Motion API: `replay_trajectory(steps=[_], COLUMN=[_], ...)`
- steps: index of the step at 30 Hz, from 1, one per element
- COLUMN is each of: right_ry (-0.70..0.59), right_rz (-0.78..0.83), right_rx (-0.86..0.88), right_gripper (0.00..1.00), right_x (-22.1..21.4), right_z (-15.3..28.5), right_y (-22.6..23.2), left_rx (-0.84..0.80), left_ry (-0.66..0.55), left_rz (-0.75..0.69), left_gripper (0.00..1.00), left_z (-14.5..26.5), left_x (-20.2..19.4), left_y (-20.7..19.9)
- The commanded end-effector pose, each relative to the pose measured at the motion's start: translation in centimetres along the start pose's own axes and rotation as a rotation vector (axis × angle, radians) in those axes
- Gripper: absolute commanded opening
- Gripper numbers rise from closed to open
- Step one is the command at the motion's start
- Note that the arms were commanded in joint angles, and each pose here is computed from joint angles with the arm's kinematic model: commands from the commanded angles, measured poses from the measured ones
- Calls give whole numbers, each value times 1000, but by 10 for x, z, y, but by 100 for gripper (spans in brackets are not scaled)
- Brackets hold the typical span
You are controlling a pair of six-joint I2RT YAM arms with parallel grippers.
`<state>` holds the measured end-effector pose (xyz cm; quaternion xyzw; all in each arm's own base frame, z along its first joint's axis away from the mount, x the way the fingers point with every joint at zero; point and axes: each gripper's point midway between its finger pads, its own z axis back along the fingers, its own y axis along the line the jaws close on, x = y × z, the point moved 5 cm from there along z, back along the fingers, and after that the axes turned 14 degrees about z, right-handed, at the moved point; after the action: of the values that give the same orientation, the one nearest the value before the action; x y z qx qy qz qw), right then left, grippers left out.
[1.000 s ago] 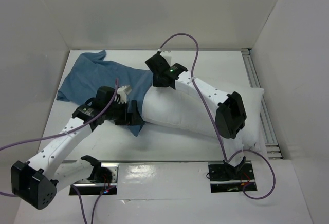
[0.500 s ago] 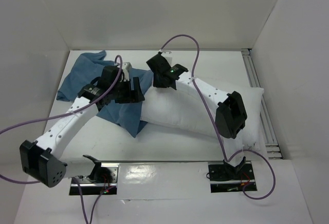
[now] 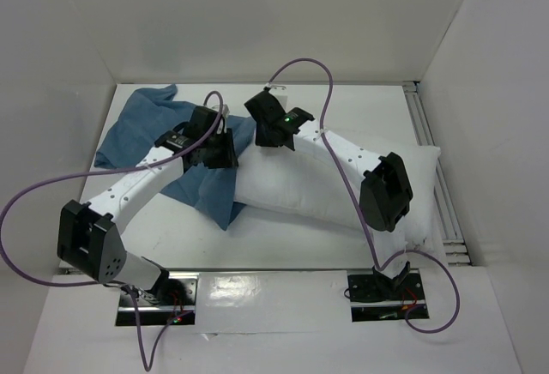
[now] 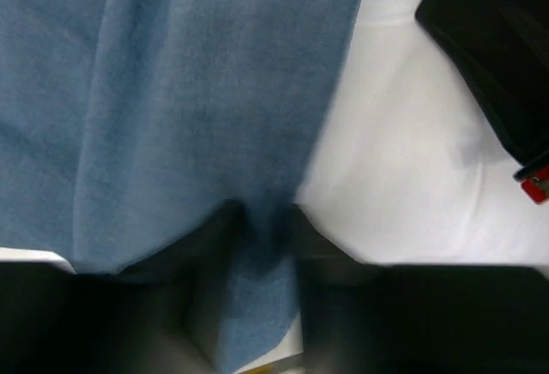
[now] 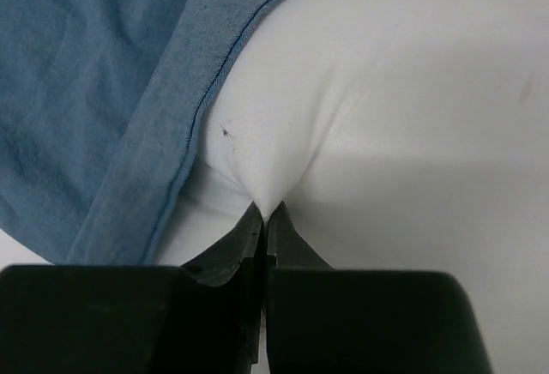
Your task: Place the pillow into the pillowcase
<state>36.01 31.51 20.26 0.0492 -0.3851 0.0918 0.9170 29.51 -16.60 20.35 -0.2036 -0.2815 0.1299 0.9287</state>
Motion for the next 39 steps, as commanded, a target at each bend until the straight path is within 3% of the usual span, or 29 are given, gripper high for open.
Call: replay_trajectory(steps=[1, 5, 9, 16, 20, 22, 25, 34, 39], right_ry=[-93, -97, -97, -98, -109, -121, -139, -128, 19], right_rz=[-52, -53, -53, -56, -60, -72, -75, -50, -40], right_rx=[58, 49, 49, 73, 77, 56, 12, -175, -330], right_gripper=[0, 0, 0, 0, 0, 37, 68, 88, 95], right_x=[24, 25, 26, 26, 30, 31, 28, 16, -15], right_z=[21, 21, 19, 15, 23, 35, 53, 105, 109], right_y=[5, 3, 5, 10, 8, 0, -17, -72, -120], left_rx=[-60, -97, -178, -355, -350, -361, -358, -379, -387], left_ry=[-44, -71, -74, -9, 81, 106, 97, 107, 97], left_rz=[-2, -4, -12, 21, 58, 81, 93, 89, 78], left_gripper=[33, 10, 1, 0, 0, 0, 0, 0, 0], left_z=[8, 19, 38, 71, 52, 47, 44, 43, 42], left_x=[18, 30, 39, 35, 14, 8, 6, 11, 17], left_y=[-20, -33, -52, -83, -73, -72, -69, -77, -82])
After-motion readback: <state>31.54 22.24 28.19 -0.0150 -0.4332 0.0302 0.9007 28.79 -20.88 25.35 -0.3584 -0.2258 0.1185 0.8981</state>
